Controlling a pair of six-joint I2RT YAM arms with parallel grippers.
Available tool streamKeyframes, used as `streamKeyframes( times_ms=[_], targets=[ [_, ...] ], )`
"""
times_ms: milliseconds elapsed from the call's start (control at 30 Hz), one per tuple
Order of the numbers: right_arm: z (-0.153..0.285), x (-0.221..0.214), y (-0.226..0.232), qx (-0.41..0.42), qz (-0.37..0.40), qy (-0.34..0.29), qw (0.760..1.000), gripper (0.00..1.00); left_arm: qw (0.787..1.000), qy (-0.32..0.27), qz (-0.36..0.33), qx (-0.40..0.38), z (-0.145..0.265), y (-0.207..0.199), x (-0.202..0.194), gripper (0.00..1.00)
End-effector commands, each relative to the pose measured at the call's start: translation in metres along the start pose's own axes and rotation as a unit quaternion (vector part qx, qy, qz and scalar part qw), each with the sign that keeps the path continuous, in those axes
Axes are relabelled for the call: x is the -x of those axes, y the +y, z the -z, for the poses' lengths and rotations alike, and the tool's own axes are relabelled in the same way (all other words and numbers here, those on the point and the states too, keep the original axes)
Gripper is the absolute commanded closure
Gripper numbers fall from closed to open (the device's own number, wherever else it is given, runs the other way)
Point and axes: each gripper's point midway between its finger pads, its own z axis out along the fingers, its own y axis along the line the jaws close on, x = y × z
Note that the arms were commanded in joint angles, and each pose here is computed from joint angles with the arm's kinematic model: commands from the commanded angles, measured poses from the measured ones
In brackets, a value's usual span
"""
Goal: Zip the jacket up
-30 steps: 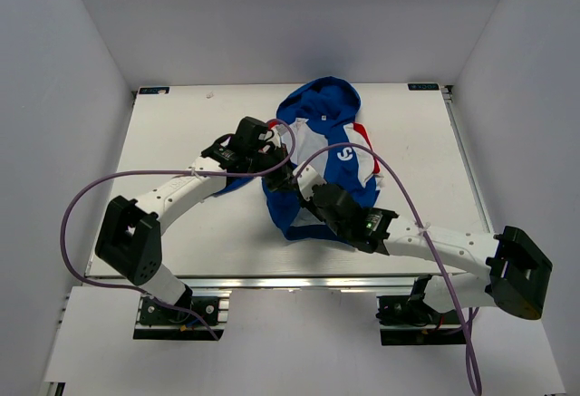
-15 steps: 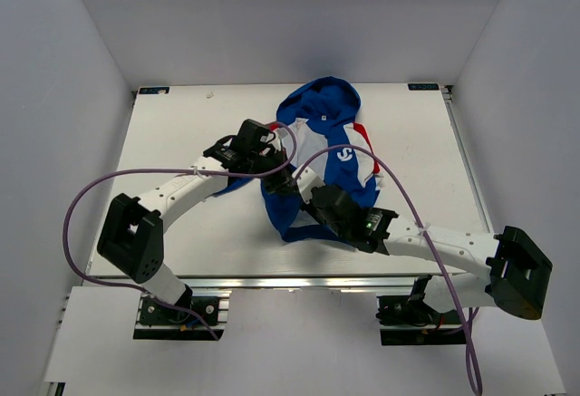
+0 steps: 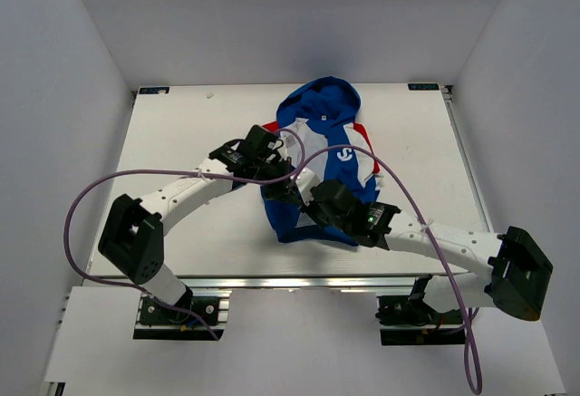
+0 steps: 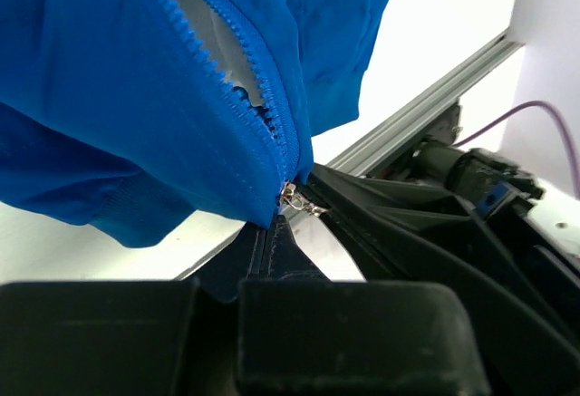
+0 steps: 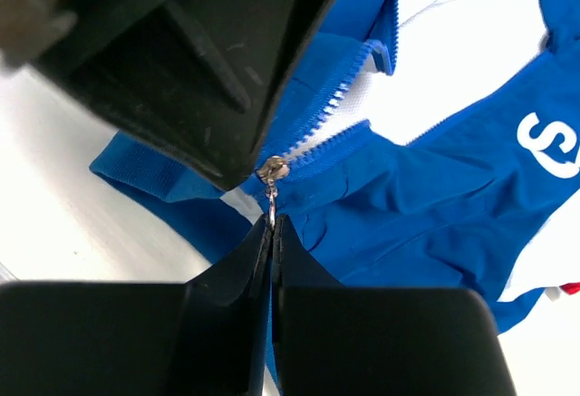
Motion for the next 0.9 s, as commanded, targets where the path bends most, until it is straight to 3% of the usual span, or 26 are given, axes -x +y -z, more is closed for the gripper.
streamKeyframes(
  times_ms=[0,267,633,733,867],
  targets=[
    [0.004,0.032,-0.002,0.009,-0.028,-0.036,0.999,1.0,0.999,-0.018,-0.048,0.001,0.014,-0.015,0.001,1.0],
    [0.007,0.042,-0.031,-0.046,-0.079,-0.05,0.995,1.0,0.998,0.002,-0.07,0.011,0.011,-0.014,-0.02,1.0],
    [0.006,0.049,-0.065,-0.124,-0.061,-0.049,0.989,1.0,0.997,0.053,-0.059,0.007,0.005,0.003,-0.056,1.0],
    [0.007,0.051,-0.039,-0.031,0.015,-0.035,0.999,1.0,0.997,0.057,-0.056,0.024,0.005,0.009,-0.058,1.0],
    [0.01,0.032,0.005,0.102,0.062,-0.01,0.993,1.0,0.996,0.038,-0.071,0.04,0.005,0.009,-0.043,1.0]
  ],
)
